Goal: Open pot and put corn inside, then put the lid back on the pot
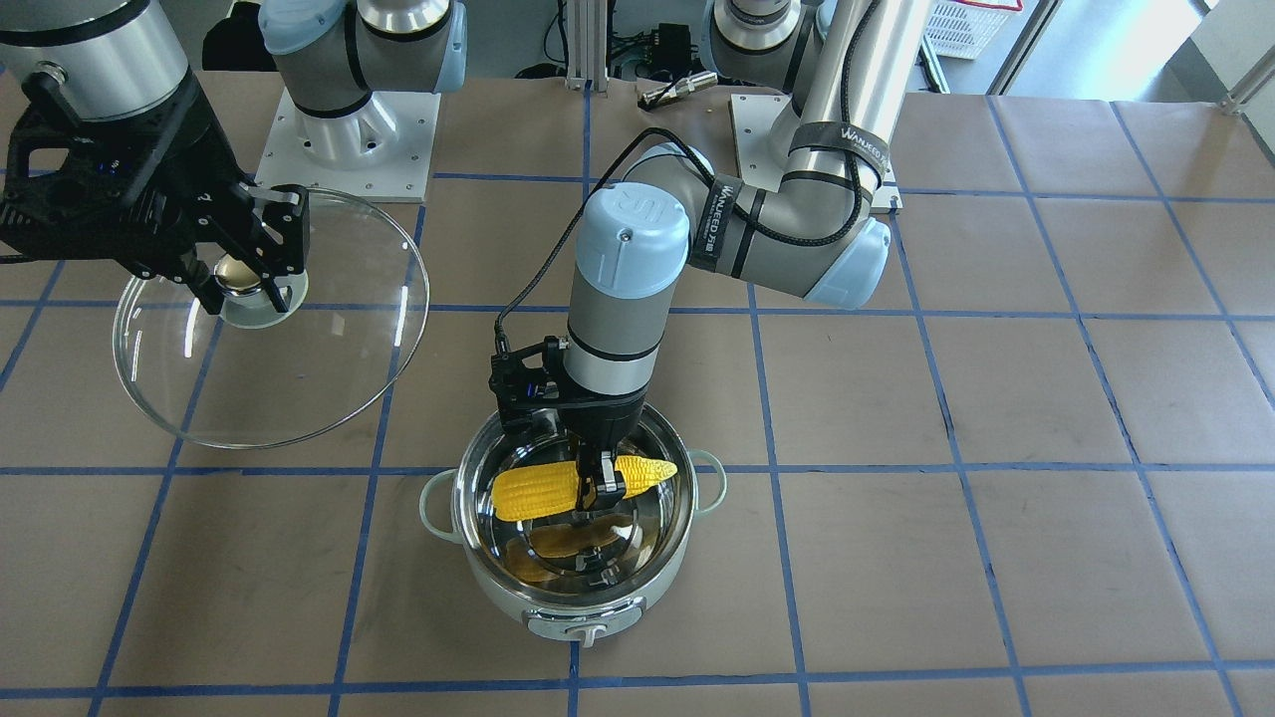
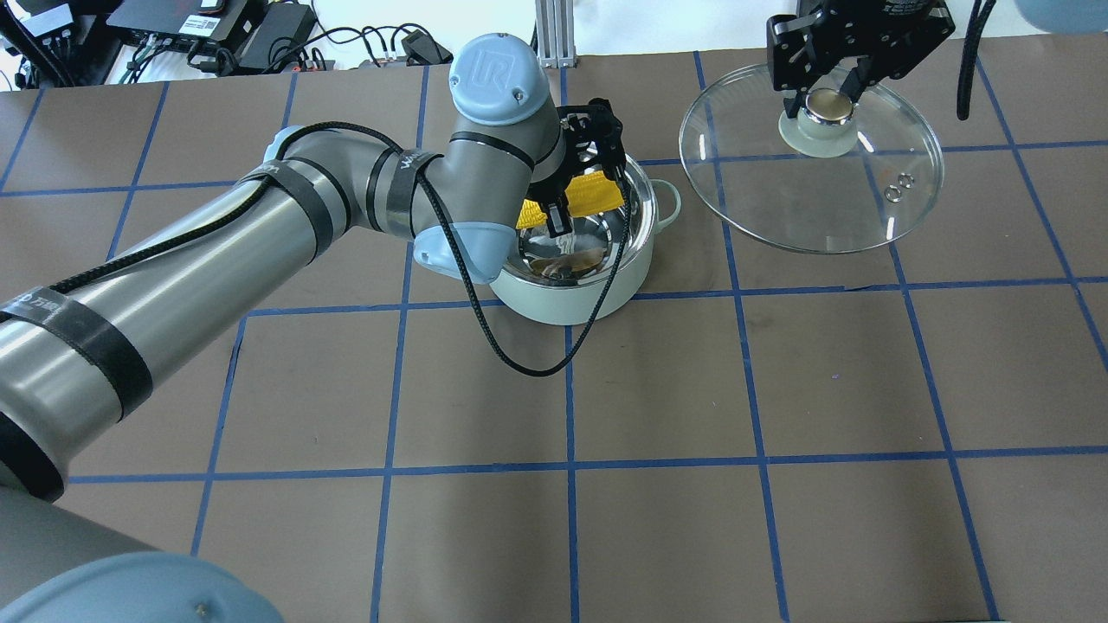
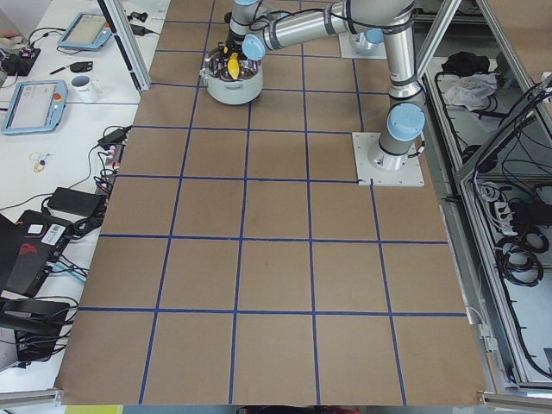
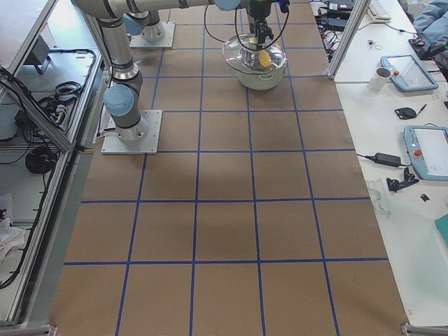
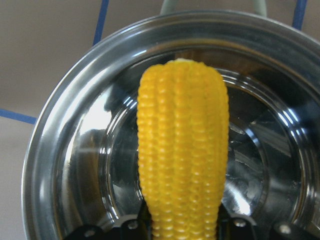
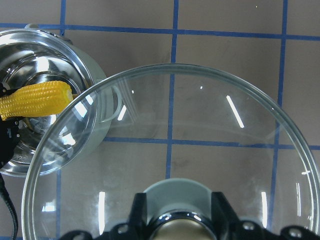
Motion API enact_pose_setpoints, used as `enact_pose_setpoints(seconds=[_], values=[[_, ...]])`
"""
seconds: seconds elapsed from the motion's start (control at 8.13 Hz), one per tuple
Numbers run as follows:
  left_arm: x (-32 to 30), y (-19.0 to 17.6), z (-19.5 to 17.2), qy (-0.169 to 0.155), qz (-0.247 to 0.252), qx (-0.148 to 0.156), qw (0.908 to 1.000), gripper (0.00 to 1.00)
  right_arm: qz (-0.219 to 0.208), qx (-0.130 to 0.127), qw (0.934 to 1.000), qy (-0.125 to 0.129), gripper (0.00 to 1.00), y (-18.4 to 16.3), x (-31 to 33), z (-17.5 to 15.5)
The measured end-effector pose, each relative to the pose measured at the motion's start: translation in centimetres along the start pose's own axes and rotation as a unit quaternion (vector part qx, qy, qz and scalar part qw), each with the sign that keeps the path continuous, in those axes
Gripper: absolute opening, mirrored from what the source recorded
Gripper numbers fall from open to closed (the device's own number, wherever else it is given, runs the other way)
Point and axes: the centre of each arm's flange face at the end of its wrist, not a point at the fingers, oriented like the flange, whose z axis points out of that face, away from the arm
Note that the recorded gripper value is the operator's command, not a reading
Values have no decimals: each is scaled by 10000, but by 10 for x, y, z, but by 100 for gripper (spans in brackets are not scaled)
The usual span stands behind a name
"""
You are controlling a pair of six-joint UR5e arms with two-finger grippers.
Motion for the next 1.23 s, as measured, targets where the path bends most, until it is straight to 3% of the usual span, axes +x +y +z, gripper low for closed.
enact_pose_setpoints(seconds=[0.12, 0.61, 0.86, 1.23], values=[[1, -1, 5, 22, -4, -17, 10000, 92, 0, -21, 10000, -2, 42, 0, 0, 0], [2, -1, 5, 36, -315, -27, 9995, 92, 0, -47, 10000, -7, 42, 1, 0, 1], [1, 0, -25, -31, -355, -8, 9994, 92, 0, -45, 10000, -8, 43, 1, 0, 1], [-12, 32, -110, 85, -715, 139, 9973, 92, -16, -13, 10000, -22, 44, 1, -3, 0]])
